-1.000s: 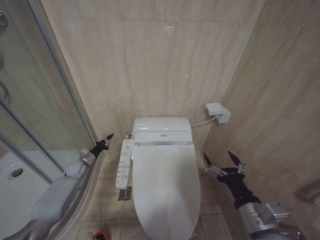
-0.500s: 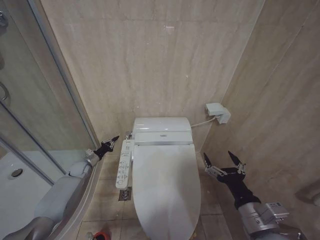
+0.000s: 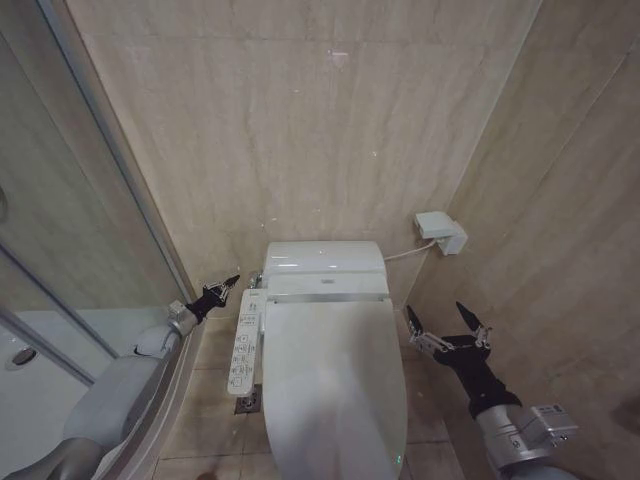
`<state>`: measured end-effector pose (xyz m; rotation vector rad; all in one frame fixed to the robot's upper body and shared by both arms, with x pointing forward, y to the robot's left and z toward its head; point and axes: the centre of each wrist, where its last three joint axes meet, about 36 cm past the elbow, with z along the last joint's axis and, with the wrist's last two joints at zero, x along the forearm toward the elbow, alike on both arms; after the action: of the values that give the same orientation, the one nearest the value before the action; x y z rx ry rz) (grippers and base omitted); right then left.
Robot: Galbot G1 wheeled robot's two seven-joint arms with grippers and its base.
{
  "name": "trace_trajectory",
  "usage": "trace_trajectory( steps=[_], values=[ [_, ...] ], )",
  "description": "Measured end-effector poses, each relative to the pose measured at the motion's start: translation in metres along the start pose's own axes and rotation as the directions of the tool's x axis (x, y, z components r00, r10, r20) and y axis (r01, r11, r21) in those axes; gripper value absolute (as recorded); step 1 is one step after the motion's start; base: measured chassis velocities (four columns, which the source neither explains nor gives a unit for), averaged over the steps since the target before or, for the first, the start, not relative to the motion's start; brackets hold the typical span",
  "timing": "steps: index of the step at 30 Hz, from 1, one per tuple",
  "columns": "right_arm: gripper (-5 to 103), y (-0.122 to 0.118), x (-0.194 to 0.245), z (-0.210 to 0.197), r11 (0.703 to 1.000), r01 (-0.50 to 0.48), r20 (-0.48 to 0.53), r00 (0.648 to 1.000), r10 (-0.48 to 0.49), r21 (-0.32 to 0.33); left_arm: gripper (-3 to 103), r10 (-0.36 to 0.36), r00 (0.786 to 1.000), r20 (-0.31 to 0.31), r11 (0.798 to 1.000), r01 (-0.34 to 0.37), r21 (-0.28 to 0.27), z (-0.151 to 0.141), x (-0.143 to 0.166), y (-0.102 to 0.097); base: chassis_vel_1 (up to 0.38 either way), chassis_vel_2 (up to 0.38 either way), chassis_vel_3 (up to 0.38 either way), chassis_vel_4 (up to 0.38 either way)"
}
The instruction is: Open the toilet lid, clean the toilet bowl with a toilet brush, close the toilet lid, and flush.
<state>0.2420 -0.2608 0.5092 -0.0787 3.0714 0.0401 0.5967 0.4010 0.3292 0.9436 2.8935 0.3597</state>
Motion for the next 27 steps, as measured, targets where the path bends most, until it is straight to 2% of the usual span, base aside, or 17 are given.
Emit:
trace_trajectory(
  steps=[4, 18, 27],
  values=[
    [100, 0.000, 0.000, 0.000, 1.000, 0.000, 0.000, 1.000, 0.000, 0.000, 0, 0.076, 0.997, 0.002, 0.997, -0.076, 0.001, 0.003, 0.001, 0.002, 0.000, 0.000, 0.000, 0.000],
    [100, 0.000, 0.000, 0.000, 1.000, 0.000, 0.000, 1.000, 0.000, 0.000, 0, 0.117, 0.993, 0.001, 0.993, -0.117, 0.002, 0.005, -0.023, 0.012, 0.000, 0.000, 0.000, 0.000],
    [100, 0.000, 0.000, 0.000, 1.000, 0.000, 0.000, 1.000, 0.000, 0.000, 0, 0.128, 0.992, -0.011, 0.992, -0.128, 0.017, 0.014, -0.034, 0.009, 0.000, 0.000, 0.000, 0.000]
  ],
)
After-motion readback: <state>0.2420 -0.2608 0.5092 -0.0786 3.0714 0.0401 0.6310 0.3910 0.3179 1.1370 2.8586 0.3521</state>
